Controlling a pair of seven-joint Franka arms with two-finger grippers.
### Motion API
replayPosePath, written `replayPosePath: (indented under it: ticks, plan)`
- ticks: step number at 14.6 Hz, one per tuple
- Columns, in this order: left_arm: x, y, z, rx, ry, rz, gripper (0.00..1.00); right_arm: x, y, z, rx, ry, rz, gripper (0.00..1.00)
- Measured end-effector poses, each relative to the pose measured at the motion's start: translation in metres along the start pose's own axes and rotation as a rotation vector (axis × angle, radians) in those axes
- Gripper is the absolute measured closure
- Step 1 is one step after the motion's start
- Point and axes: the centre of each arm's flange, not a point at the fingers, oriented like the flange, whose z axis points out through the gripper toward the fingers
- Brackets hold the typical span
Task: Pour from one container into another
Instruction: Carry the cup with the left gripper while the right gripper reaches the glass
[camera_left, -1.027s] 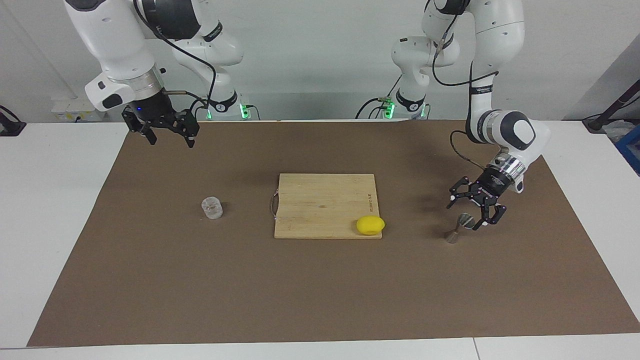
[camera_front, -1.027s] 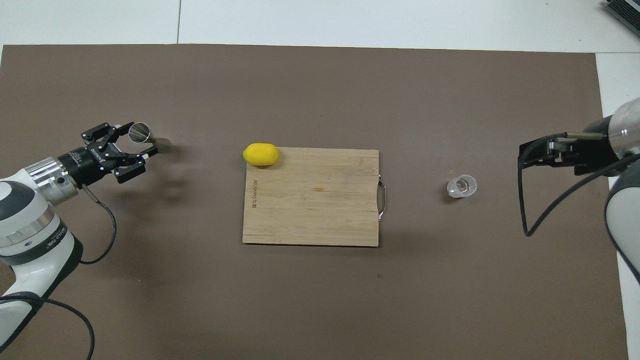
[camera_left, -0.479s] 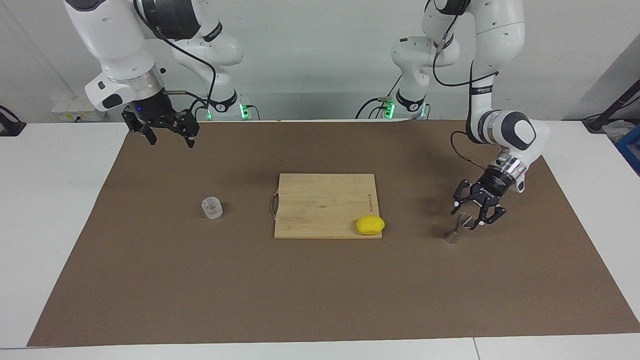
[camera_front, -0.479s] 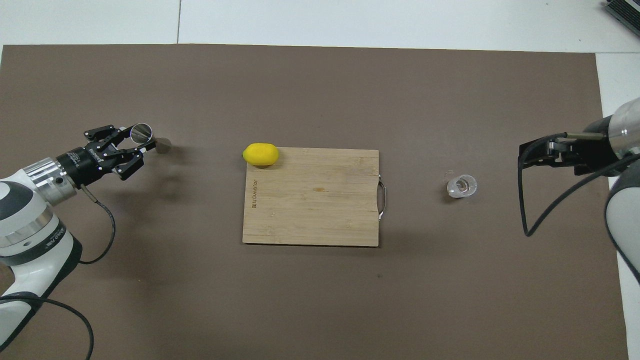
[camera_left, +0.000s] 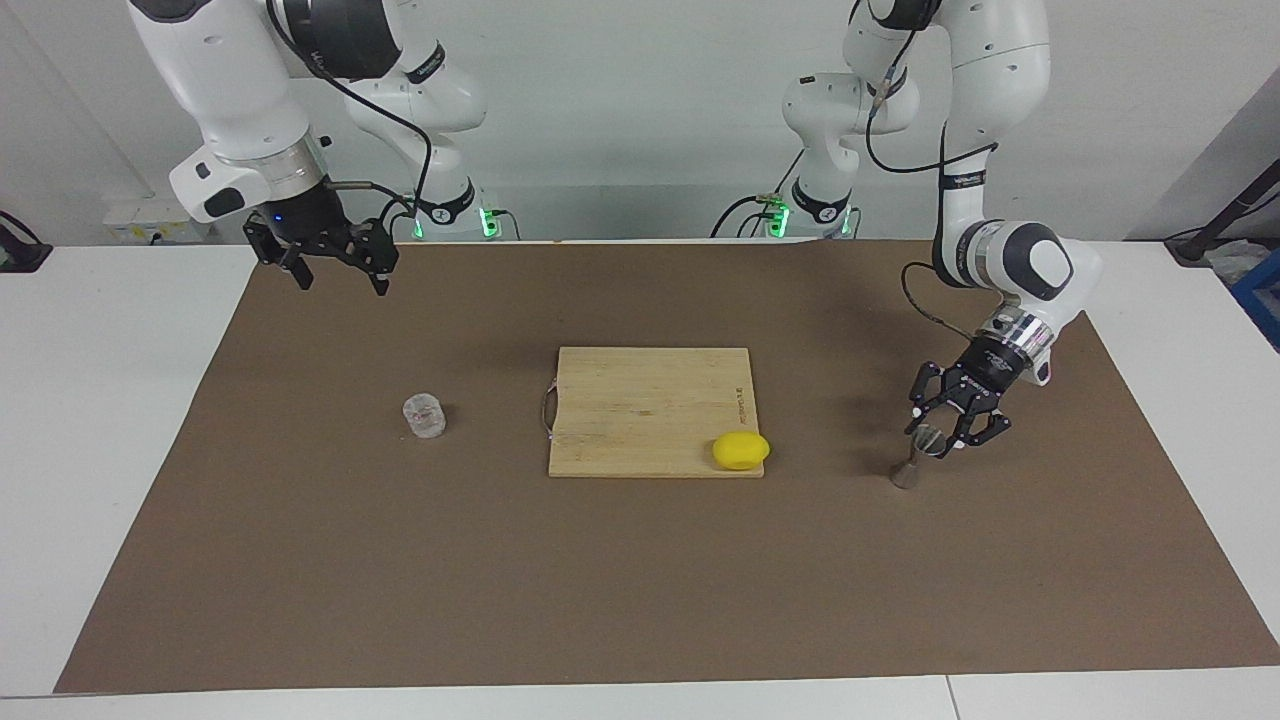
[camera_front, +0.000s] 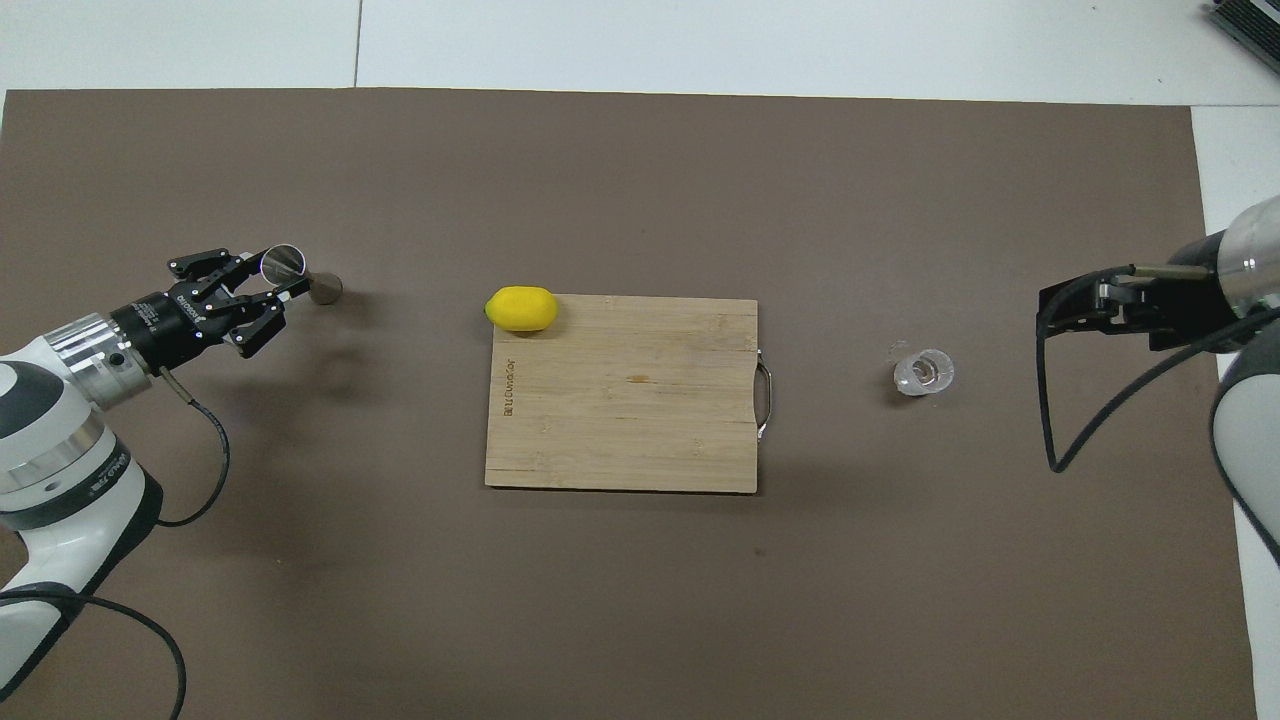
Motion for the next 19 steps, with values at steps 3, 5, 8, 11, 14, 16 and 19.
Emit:
replayPosePath:
  ticks: [3, 5, 8, 11, 14, 16, 19]
  plan:
    - [-0.027, -0.011, 0.017, 0.089, -0.063, 0.040, 0.50, 0.001, 0.003, 0.000, 0.000, -0.001, 0.037, 0.00]
    - [-0.048, -0.034, 0.042, 0.167, -0.092, 0.072, 0.50, 0.001, 0.006, 0.002, -0.001, -0.004, 0.098, 0.00]
    - [-0.071, -0.069, 0.073, 0.246, -0.115, 0.109, 0.50, 0.001, 0.007, 0.011, 0.029, -0.031, 0.213, 0.00]
    - [-0.094, -0.097, 0.090, 0.301, -0.139, 0.146, 0.50, 0.005, 0.019, 0.029, 0.098, -0.077, 0.408, 0.00]
    - [-0.117, -0.129, 0.108, 0.343, -0.190, 0.152, 0.50, 0.011, 0.026, 0.058, 0.172, -0.118, 0.615, 0.00]
    - [-0.127, -0.154, 0.122, 0.380, -0.210, 0.155, 0.50, 0.015, 0.034, 0.084, 0.213, -0.169, 0.736, 0.00]
    - [-0.133, -0.198, 0.147, 0.451, -0.209, 0.182, 0.50, 0.027, 0.058, 0.132, 0.266, -0.271, 0.882, 0.00]
